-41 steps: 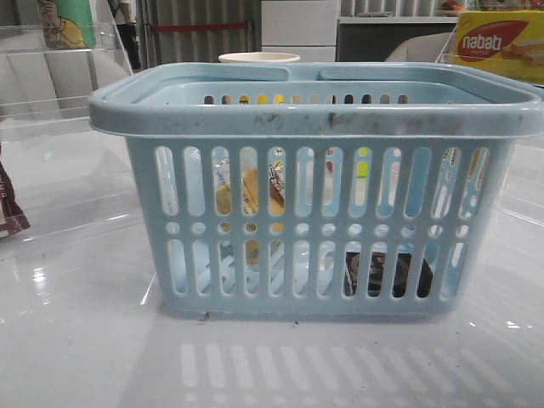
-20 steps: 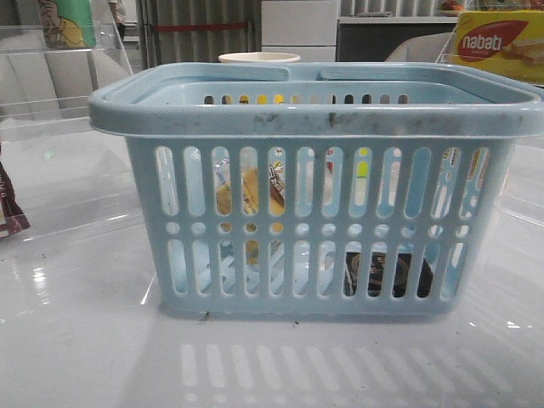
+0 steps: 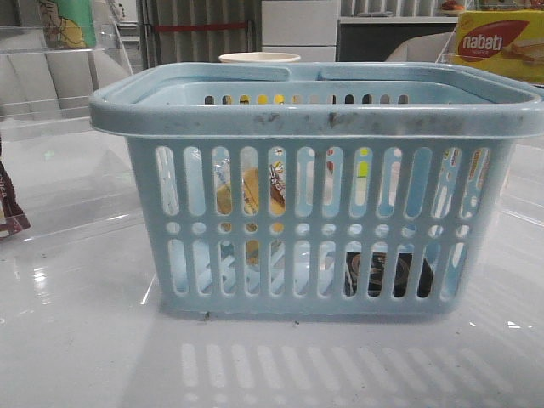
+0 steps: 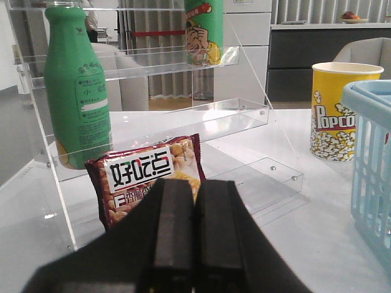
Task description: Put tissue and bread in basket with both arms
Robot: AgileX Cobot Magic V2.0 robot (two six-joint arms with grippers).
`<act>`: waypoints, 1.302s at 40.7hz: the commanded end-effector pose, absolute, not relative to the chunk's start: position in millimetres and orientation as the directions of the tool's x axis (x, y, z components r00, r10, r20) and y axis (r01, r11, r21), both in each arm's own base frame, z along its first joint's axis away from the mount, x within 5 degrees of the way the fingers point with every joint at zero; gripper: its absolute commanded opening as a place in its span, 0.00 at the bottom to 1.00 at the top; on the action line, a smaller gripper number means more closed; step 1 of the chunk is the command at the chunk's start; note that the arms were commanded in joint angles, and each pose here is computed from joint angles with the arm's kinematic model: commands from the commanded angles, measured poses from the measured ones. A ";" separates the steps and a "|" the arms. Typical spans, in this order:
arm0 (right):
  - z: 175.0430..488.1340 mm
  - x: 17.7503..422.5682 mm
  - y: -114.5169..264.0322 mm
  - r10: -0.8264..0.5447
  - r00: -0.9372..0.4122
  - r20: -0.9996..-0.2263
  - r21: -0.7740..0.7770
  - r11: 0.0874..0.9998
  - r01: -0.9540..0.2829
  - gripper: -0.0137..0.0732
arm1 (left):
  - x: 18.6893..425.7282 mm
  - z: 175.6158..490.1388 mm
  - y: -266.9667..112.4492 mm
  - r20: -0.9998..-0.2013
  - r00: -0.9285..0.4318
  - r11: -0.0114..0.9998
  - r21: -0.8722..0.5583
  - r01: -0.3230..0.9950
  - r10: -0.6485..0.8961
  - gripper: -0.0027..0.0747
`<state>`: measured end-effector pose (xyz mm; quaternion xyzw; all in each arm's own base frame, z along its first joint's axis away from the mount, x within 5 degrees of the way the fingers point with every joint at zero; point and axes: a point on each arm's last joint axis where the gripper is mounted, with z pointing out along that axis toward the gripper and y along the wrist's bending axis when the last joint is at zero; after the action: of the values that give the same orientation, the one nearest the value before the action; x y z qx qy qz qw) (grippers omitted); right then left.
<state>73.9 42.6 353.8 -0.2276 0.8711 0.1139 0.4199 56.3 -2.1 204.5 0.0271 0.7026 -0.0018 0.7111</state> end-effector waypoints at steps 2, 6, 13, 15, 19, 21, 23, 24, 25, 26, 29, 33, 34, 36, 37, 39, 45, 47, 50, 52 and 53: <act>366.4 76.2 43.3 -0.266 -0.482 -0.835 0.005 0.872 -0.490 0.19 | 54.5 211.7 -3.0 -0.993 0.116 0.998 0.034 0.051 0.028 0.15; 366.4 76.2 43.3 -0.266 -0.482 -0.835 0.005 0.872 -0.490 0.19 | 54.5 211.7 -3.0 -0.993 0.116 0.998 0.034 0.051 0.028 0.15; 366.4 76.2 43.3 -0.266 -0.482 -0.835 0.005 0.872 -0.490 0.19 | 54.5 211.7 -3.0 -0.993 0.116 0.998 0.034 0.051 0.028 0.15; 366.4 76.2 43.3 -0.266 -0.482 -0.835 0.005 0.872 -0.490 0.19 | 54.5 211.7 -3.0 -0.993 0.116 0.998 0.034 0.051 0.028 0.15; 366.4 76.2 43.3 -0.266 -0.482 -0.835 0.005 0.872 -0.490 0.19 | 54.5 211.7 -3.0 -0.993 0.116 0.998 0.034 0.051 0.028 0.15; 366.1 75.6 41.6 -0.277 -0.474 -0.836 -0.014 0.873 -0.487 0.19 | 54.5 211.7 -3.0 -0.993 0.116 0.998 0.034 0.051 0.028 0.15; 366.5 75.0 37.6 -0.289 -0.462 -0.839 -0.045 0.882 -0.469 0.19 | 54.5 211.7 -3.0 -0.993 0.116 0.998 0.034 0.051 0.028 0.15; 367.0 74.2 36.1 -0.284 -0.459 -0.842 -0.048 0.887 -0.460 0.19 | 54.5 211.7 -3.0 -0.993 0.116 0.998 0.034 0.051 0.028 0.15; 367.5 73.5 34.3 -0.274 -0.459 -0.845 -0.048 0.894 -0.446 0.19 | 54.5 211.7 -3.0 -0.993 0.116 0.998 0.034 0.051 0.028 0.15; 367.9 72.8 32.7 -0.266 -0.459 -0.848 -0.047 0.899 -0.435 0.19 | 54.5 211.7 -3.0 -0.993 0.116 0.998 0.034 0.051 0.028 0.15; 371.0 69.3 24.7 -0.231 -0.440 -0.868 -0.058 0.927 -0.372 0.19 | 54.5 211.7 -3.0 -0.993 0.116 0.998 0.034 0.051 0.028 0.15; 373.8 63.9 15.7 -0.164 -0.378 -0.911 -0.056 0.958 -0.280 0.19 | 54.5 211.7 -3.0 -0.993 0.116 0.998 0.034 0.051 0.028 0.15; 373.5 62.0 13.4 -0.147 -0.357 -0.922 -0.056 0.966 -0.254 0.19 | 54.5 211.7 -3.0 -0.993 0.116 0.998 0.034 0.051 0.028 0.15; 370.3 59.6 10.0 -0.120 -0.307 -0.944 -0.056 0.976 -0.210 0.19 | 54.5 211.7 -3.0 -0.993 0.116 0.998 0.034 0.051 0.028 0.15; 368.0 58.6 8.7 -0.111 -0.286 -0.952 -0.056 0.980 -0.192 0.19 | 54.5 211.7 -3.0 -0.993 0.116 0.998 0.034 0.051 0.028 0.15; 360.5 56.0 5.9 -0.092 -0.244 -0.965 -0.056 0.987 -0.150 0.19 | 54.5 211.7 -3.0 -0.993 0.116 0.998 0.034 0.051 0.028 0.15; 324.5 51.5 0.2 -0.061 -0.105 -0.993 -0.057 0.998 -0.038 0.19 | 54.5 211.7 -3.0 -0.993 0.116 0.998 0.034 0.051 0.028 0.15; 311.1 49.0 -1.3 -0.057 -0.059 -0.997 -0.057 0.998 -0.004 0.19 | 54.5 211.7 -3.0 -0.993 0.116 0.998 0.034 0.051 0.028 0.15; 289.2 48.9 -2.2 -0.051 -0.008 -0.999 -0.052 0.998 0.025 0.19 | 54.5 211.7 -3.0 -0.993 0.116 0.998 0.034 0.051 0.028 0.15; 276.3 48.5 -2.4 -0.040 0.024 -0.999 -0.039 0.999 0.037 0.19 | 54.5 211.7 -3.0 -0.993 0.116 0.998 0.034 0.051 0.028 0.15; 271.3 47.7 -2.5 -0.034 0.042 -0.999 -0.032 0.999 0.042 0.19 | 54.5 211.7 -3.0 -0.993 0.116 0.998 0.034 0.051 0.028 0.15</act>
<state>48.2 -2.6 268.7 -0.0063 0.7533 -0.0241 0.6572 56.3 -2.1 204.5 0.0277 0.7025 -0.0011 0.7111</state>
